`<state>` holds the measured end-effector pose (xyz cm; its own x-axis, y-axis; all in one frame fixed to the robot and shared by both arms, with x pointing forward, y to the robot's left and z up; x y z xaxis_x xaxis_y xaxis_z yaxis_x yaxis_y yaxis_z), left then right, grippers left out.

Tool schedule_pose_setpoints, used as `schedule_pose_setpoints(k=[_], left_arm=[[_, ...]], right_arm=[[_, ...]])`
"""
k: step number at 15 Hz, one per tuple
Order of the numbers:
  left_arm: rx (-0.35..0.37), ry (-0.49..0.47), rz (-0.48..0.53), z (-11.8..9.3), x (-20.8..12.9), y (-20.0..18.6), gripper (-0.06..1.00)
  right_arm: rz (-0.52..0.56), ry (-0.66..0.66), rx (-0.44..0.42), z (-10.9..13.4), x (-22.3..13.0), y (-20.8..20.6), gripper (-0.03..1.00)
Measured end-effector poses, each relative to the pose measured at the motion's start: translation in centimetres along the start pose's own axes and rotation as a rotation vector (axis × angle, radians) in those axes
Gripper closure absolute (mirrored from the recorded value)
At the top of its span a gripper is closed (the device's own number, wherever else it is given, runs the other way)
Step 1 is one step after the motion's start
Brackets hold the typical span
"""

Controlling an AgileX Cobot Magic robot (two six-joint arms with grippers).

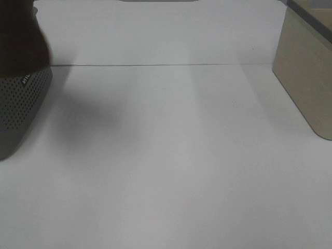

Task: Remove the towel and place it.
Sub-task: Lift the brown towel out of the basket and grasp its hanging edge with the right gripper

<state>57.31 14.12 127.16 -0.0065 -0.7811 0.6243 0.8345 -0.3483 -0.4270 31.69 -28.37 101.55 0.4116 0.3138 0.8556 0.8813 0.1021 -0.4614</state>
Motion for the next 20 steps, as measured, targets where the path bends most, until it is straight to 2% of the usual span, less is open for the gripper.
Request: schedule_pose_setpoints(k=[2, 3, 5, 6, 7, 8, 11, 12, 13, 16, 18, 20], left_arm=[[-0.055, 0.051, -0.093, -2.8, 3.3, -0.1, 0.94], [-0.059, 0.09, -0.154, -3.7, 5.0, -0.2, 0.94], [-0.066, 0.231, -0.246, -5.7, 7.7, -0.1, 0.94], [-0.073, 0.267, -0.257, -6.2, 8.1, 0.0, 0.94], [-0.084, 0.331, -0.27, -7.1, 8.6, 0.4, 0.94], [-0.088, 0.355, -0.279, -7.5, 8.9, 0.8, 0.94], [-0.1, 0.374, -0.271, -8.0, 8.9, 1.8, 0.94], [-0.1, 0.377, -0.272, -8.0, 8.9, 1.8, 0.94], [-0.101, 0.379, -0.271, -8.1, 8.9, 1.9, 0.94], [-0.106, 0.38, -0.269, -8.3, 8.9, 2.2, 0.94], [-0.109, 0.381, -0.268, -8.4, 8.9, 2.3, 0.94], [-0.111, 0.379, -0.27, -8.4, 8.9, 2.3, 0.94]], right_arm=[[-0.104, -0.06, 0.123, 1.7, 3.3, 0.8, 0.21], [-0.173, -0.079, 0.198, 2.7, 5.5, 1.6, 0.21], [-0.252, -0.143, 0.357, 4.7, 8.7, 3.8, 0.21], [-0.259, -0.16, 0.388, 5.0, 9.1, 4.4, 0.21], [-0.275, -0.199, 0.46, 5.8, 10.0, 6.0, 0.21], [-0.273, -0.226, 0.528, 6.6, 10.4, 7.8, 0.21], [-0.28, -0.243, 0.737, 8.9, 10.5, 12.3, 0.21], [-0.297, -0.262, 0.892, 10.3, 10.8, 14.3, 0.21], [-0.312, -0.26, 0.946, 10.5, 11.5, 15.0, 0.21], [-0.351, -0.284, 0.984, 10.6, 14.1, 16.6, 0.16], [-0.382, -0.336, 1.028, 12.4, 15.8, 17.1, 0.15], [-0.378, -0.362, 1.037, 13.8, 16.8, 18.2, 0.15]])
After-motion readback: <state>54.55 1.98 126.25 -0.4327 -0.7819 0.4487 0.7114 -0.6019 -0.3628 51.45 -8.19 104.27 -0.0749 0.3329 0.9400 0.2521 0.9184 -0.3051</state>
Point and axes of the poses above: a point on each arm's last joint axis where the gripper is mounted, y pointing out along that axis toward the gripper, z along the wrist's bending axis when the last joint is at zero, x = y × z, the point moved 9 cm from there along y, pointing out along that axis toward the gripper, and after that the axes turned 13 degrees about -y, right-handed, at the moved point
